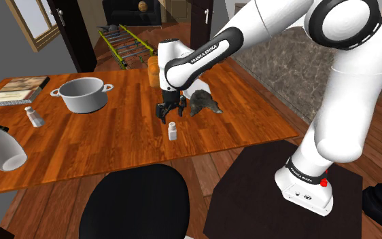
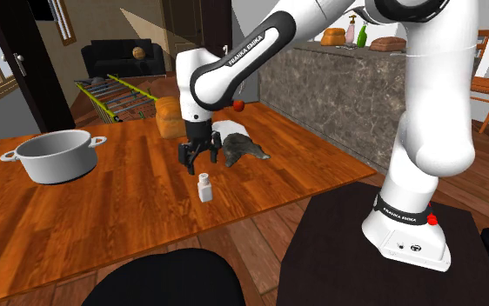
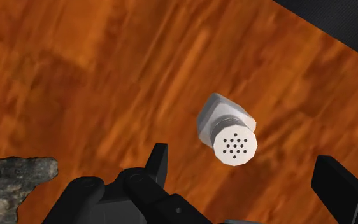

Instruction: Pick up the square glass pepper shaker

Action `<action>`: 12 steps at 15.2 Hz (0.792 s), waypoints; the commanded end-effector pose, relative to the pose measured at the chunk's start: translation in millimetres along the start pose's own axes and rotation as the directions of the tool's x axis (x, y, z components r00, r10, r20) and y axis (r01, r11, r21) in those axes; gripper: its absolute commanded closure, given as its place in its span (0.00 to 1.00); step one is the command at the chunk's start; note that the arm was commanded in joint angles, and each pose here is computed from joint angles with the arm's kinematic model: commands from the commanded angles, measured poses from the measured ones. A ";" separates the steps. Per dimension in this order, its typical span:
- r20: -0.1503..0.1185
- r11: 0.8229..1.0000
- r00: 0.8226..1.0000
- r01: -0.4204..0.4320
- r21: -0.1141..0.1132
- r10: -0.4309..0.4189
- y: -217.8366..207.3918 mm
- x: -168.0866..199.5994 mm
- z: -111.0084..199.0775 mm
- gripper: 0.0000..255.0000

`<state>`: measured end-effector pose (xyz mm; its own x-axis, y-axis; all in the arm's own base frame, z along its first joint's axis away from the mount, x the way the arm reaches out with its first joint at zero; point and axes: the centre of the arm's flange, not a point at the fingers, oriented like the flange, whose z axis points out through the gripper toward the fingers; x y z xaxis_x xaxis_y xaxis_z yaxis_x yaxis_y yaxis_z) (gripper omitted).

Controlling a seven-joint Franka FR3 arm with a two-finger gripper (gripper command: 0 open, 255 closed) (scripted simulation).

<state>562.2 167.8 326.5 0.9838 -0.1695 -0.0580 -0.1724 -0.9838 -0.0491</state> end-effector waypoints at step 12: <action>0.001 1.000 1.000 -0.002 0.001 0.002 -0.5 5.3 41.6 1.00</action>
<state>565.5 169.6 285.3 0.9835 -0.1714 -0.0579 -0.1743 -0.9834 -0.0500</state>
